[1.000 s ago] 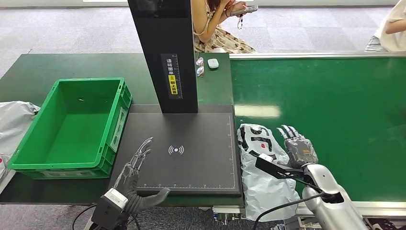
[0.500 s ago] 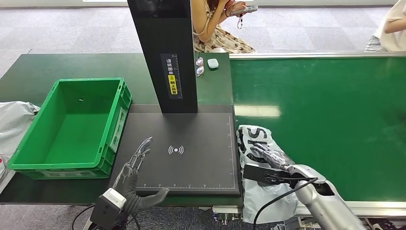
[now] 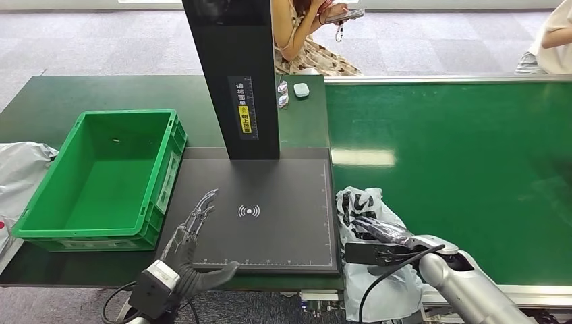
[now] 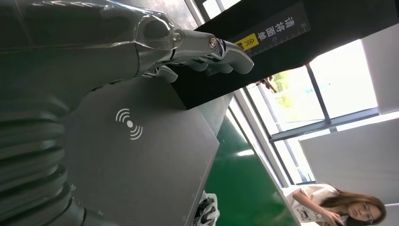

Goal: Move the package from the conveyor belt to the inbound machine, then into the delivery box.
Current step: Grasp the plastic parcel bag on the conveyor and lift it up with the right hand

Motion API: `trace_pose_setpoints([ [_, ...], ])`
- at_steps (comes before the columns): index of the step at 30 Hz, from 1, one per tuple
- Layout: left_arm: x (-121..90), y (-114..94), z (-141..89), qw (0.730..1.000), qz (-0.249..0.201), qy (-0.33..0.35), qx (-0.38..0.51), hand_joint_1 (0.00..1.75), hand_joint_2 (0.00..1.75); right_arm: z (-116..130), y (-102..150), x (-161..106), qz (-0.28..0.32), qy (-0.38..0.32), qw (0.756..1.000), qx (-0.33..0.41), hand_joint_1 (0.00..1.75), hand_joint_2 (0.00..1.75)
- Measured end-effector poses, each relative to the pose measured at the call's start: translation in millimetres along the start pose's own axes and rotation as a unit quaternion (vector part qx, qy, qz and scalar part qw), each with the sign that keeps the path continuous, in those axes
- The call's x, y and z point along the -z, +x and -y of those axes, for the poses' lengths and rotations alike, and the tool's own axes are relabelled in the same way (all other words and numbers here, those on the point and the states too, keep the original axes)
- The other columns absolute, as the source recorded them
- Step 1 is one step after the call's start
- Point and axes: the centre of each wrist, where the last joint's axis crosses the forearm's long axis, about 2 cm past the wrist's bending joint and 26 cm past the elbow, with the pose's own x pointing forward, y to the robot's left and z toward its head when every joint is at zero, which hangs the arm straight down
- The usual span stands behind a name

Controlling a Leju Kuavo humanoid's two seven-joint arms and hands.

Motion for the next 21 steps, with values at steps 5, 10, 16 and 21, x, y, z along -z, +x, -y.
trace_pose_setpoints([
  [5, 4, -4, 0, 1.0, -0.001, -0.009, -0.006, 0.0, 1.75, -5, -7, -6, -0.034, 0.023, 0.999, -0.02, 0.0, 1.75],
  [10, 5, -7, 2, 1.0, -0.005, -0.017, -0.009, 0.0, 1.75, -12, -13, -16, -0.06, 0.031, 0.997, -0.039, 0.04, 1.75],
  [16, 3, -10, 2, 1.0, -0.009, -0.021, -0.01, 0.0, 1.75, -19, -17, -24, -0.077, 0.034, 0.995, -0.055, 0.83, 1.75],
  [21, 2, -11, 1, 1.0, -0.009, -0.02, -0.007, 0.0, 1.75, -22, -17, -27, -0.079, 0.035, 0.994, -0.067, 0.87, 1.75],
])
